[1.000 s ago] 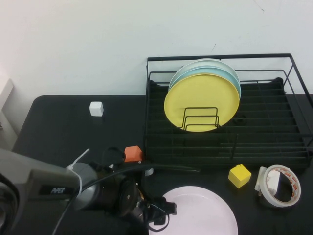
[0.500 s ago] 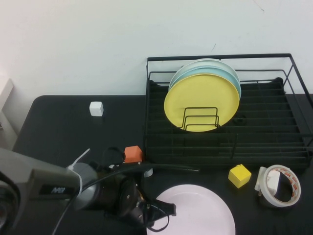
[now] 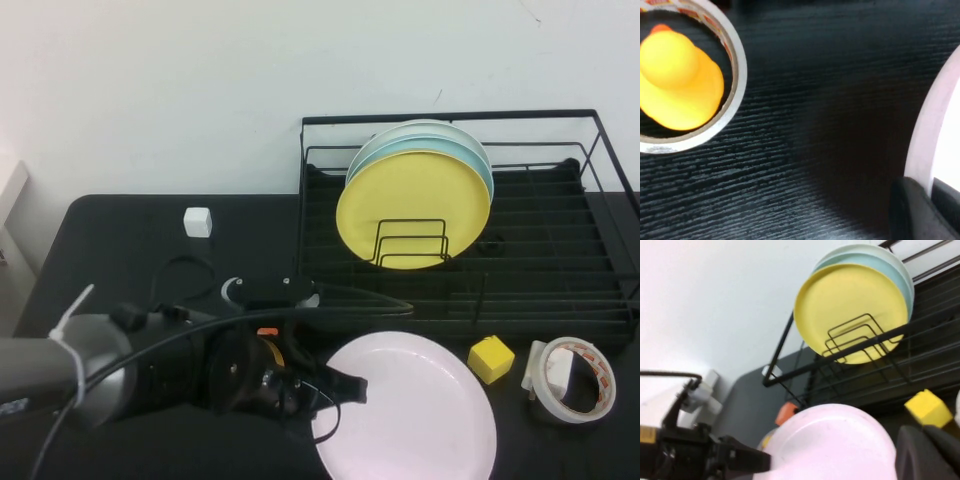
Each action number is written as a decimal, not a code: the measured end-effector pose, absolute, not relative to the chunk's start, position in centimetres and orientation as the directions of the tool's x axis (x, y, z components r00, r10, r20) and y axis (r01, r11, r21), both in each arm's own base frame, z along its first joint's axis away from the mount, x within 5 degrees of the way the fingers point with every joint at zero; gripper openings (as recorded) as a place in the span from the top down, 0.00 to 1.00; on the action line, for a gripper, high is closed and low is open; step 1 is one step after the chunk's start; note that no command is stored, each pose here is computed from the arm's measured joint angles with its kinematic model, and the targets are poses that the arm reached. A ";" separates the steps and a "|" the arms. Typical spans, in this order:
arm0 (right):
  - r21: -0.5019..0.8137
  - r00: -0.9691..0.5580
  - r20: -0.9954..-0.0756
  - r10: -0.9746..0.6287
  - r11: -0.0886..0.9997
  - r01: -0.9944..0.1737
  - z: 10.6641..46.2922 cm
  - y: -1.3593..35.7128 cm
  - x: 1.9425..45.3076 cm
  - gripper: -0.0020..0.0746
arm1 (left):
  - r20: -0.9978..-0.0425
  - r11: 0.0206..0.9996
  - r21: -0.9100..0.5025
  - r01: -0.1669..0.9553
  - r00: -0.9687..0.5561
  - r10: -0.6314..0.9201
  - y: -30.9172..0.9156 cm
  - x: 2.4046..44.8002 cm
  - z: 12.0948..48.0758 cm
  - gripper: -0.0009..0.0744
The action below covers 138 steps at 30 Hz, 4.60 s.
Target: Place plate on rack
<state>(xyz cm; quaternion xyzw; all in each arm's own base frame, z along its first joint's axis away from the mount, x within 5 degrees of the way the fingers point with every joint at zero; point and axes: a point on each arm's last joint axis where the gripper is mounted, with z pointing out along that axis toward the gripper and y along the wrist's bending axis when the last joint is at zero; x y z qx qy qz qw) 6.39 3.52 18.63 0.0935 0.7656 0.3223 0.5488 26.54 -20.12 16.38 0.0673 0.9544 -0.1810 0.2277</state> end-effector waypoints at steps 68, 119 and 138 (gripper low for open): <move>0.251 -0.302 -0.951 -0.070 0.395 -0.884 27.2 9.1 29.1 0.83 | -0.772 0.917 -0.274 0.291 -0.635 -0.029 -9.8 18.6 33.2 0.67; -0.268 0.107 -0.879 -0.465 0.295 -0.917 21.0 8.9 47.7 0.46 | -0.720 0.855 -0.513 0.083 -0.583 -0.375 -3.2 7.2 27.5 0.99; -0.170 0.075 -0.952 -0.296 0.311 -0.935 36.3 5.7 40.7 0.91 | -0.861 0.879 -0.416 0.235 -0.412 -0.297 -0.4 1.8 27.7 0.99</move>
